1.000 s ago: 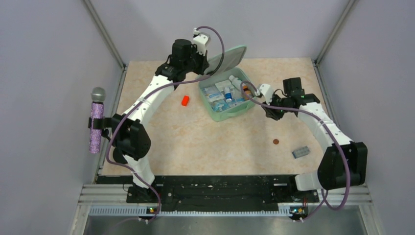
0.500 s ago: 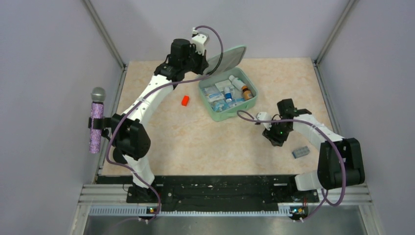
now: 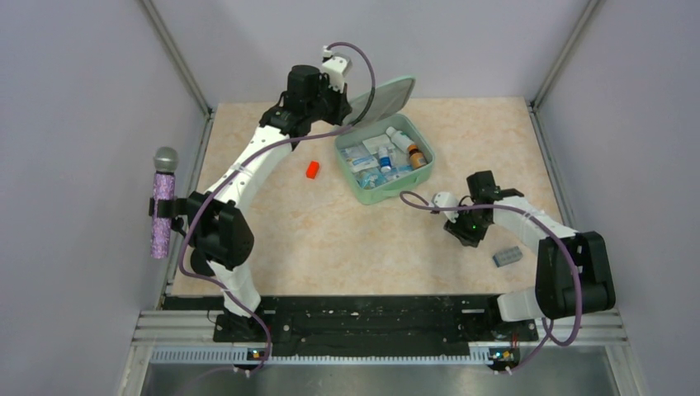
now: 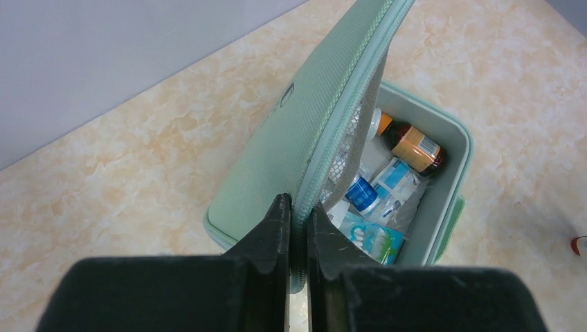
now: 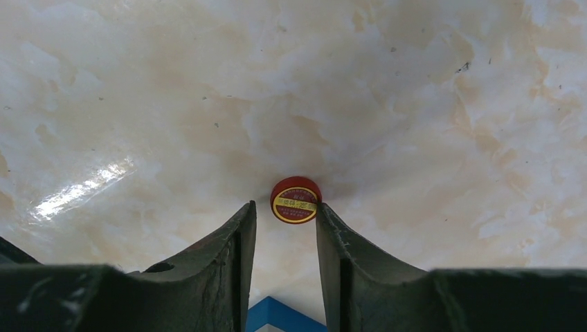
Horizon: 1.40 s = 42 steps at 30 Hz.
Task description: Organize the medicine kit
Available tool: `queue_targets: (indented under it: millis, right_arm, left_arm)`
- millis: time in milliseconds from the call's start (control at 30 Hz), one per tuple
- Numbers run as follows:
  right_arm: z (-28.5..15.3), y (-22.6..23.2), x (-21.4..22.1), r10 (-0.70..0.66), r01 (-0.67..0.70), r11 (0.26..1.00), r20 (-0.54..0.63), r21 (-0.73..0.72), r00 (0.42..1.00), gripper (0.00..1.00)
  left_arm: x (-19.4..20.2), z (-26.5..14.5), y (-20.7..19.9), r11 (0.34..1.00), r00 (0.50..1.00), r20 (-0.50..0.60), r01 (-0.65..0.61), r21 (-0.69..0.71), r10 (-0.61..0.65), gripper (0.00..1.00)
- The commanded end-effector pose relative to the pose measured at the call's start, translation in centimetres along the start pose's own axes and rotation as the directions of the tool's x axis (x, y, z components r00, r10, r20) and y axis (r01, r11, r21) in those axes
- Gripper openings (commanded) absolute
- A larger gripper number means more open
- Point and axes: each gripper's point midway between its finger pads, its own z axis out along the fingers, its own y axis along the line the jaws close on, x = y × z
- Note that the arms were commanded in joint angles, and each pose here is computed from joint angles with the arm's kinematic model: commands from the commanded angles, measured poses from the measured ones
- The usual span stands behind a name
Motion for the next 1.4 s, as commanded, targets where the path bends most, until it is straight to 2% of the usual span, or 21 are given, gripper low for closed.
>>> queue_targets:
  millis: [0, 367, 500, 633, 733, 800, 900, 933, 1000, 1067, 1133, 1167, 1300, 1367]
  right_arm:
    - [0.6, 0.0, -0.1, -0.021, 0.021, 1.000, 0.001, -0.001, 1.000, 0.33]
    - [1.6, 0.0, 1.6, -0.028, 0.030, 0.999, -0.053, 0.033, 0.998, 0.26]
    - [1.3, -0.4, 1.0, -0.025, 0.027, 0.999, -0.035, 0.040, 0.999, 0.17]
    - [-0.3, -1.8, -1.4, 0.000, -0.001, 0.998, 0.022, 0.059, 1.000, 0.14]
    - [-3.2, -3.0, -6.1, 0.040, -0.046, 0.998, 0.169, 0.034, 0.985, 0.12]
    - [-6.8, -4.1, -11.3, 0.044, -0.053, 0.998, 0.341, 0.016, 0.939, 0.11]
    - [-11.1, -4.9, -18.3, -0.020, -0.003, 0.999, 0.574, 0.040, 0.819, 0.10]
    - [-12.5, -5.2, -20.5, -0.057, 0.013, 0.997, 0.641, 0.073, 0.765, 0.10]
    - [-15.1, -6.4, -24.9, -0.109, -0.013, 0.988, 0.761, 0.153, 0.640, 0.02]
    - [-18.3, -7.8, -29.2, -0.148, -0.088, 0.973, 0.867, 0.215, 0.475, 0.00]
    - [-20.2, -8.6, -32.9, -0.134, -0.158, 0.967, 0.928, 0.199, 0.348, 0.00]
    - [-20.6, -8.9, -34.6, -0.124, -0.174, 0.967, 0.943, 0.184, 0.310, 0.00]
    - [-20.8, -9.8, -40.5, -0.003, -0.217, 0.975, 0.981, 0.046, 0.193, 0.00]
    - [-20.3, -9.8, -42.2, 0.032, -0.214, 0.977, 0.987, 0.003, 0.160, 0.00]
  left_arm:
    - [-2.4, -1.1, -0.4, 0.999, 0.998, 0.058, 0.032, 0.020, -0.033, 0.00]
    - [-2.4, -1.1, -0.3, 0.999, 0.998, 0.059, 0.032, 0.014, -0.033, 0.00]
    - [-2.3, -1.0, -0.3, 0.999, 0.998, 0.058, 0.035, 0.018, -0.036, 0.00]
    - [-2.4, -1.0, -0.2, 0.999, 0.998, 0.058, 0.031, 0.017, -0.032, 0.00]
    - [-2.3, -1.1, 0.1, 0.999, 0.998, 0.055, 0.032, 0.012, -0.032, 0.00]
    - [-2.2, -1.0, 0.2, 0.999, 0.998, 0.045, 0.039, 0.015, -0.040, 0.00]
    - [-2.1, -0.9, 0.3, 0.998, 0.998, 0.023, 0.060, 0.029, -0.060, 0.00]
    - [-2.1, -0.8, 0.4, 0.998, 0.998, 0.018, 0.062, 0.031, -0.063, 0.00]
    - [-2.1, -0.7, 0.7, 0.997, 0.997, 0.015, 0.069, 0.025, -0.069, 0.00]
    - [-2.3, -0.6, 0.9, 0.997, 0.997, 0.024, 0.075, 0.019, -0.075, 0.00]
    - [-2.4, -0.4, 1.1, 0.995, 0.995, 0.028, 0.098, 0.016, -0.099, 0.00]
    - [-2.4, -0.3, 1.2, 0.993, 0.993, 0.027, 0.115, 0.015, -0.116, 0.00]
    - [-2.3, -0.1, 1.5, 0.978, 0.978, 0.016, 0.206, 0.021, -0.206, 0.00]
    - [-2.4, -0.3, 1.7, 0.974, 0.974, 0.019, 0.224, 0.022, -0.224, 0.00]
